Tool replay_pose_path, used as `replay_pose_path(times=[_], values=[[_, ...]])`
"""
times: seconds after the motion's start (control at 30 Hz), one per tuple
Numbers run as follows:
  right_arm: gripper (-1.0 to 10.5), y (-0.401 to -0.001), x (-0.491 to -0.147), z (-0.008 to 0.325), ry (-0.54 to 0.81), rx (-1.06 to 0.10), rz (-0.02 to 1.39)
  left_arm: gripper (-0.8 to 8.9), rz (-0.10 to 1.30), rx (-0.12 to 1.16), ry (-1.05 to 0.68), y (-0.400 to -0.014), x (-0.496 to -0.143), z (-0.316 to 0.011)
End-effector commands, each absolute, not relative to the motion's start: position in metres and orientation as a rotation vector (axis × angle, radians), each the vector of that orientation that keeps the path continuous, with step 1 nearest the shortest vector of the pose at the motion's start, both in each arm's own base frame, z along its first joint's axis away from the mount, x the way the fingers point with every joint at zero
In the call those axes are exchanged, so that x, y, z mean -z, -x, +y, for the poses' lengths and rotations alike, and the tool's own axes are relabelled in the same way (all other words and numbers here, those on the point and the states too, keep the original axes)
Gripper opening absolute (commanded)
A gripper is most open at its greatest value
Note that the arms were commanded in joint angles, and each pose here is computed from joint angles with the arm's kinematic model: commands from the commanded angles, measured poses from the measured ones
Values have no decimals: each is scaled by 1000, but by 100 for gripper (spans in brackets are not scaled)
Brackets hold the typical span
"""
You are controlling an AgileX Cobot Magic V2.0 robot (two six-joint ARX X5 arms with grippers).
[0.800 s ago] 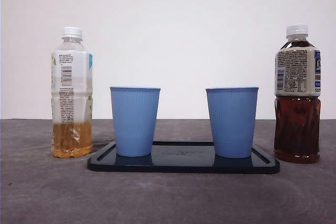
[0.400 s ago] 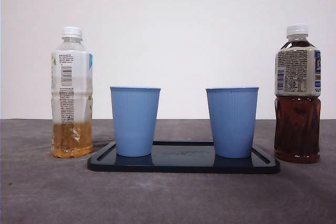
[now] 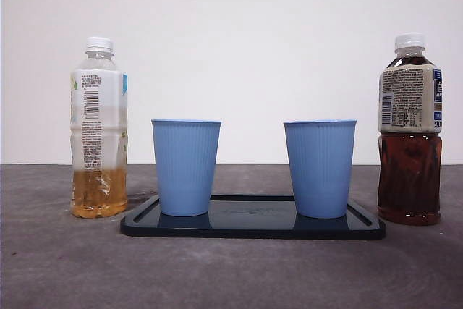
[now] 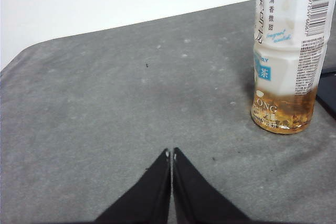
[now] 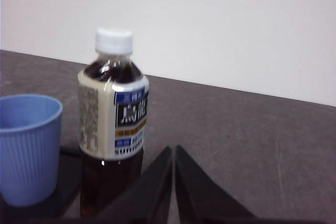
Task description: Pour the drink into the cup
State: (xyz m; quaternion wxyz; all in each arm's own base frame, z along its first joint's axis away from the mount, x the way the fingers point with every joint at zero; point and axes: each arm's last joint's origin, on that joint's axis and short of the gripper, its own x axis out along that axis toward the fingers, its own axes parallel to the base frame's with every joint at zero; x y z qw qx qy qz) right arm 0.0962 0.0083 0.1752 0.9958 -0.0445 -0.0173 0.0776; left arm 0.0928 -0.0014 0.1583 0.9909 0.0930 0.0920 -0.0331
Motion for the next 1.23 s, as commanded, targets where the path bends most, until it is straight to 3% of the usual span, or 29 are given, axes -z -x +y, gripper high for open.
replay_pose_path(times=[0.03, 0.47, 1.23], values=[[6, -97, -168, 8, 74, -154, -23, 7, 221, 67, -175, -93, -151, -1], [7, -95, -150, 8, 75, -156, 161, 6, 221, 67, -175, -93, -151, -1], [6, -96, -152, 8, 75, -156, 142, 7, 221, 67, -175, -93, -151, -1]])
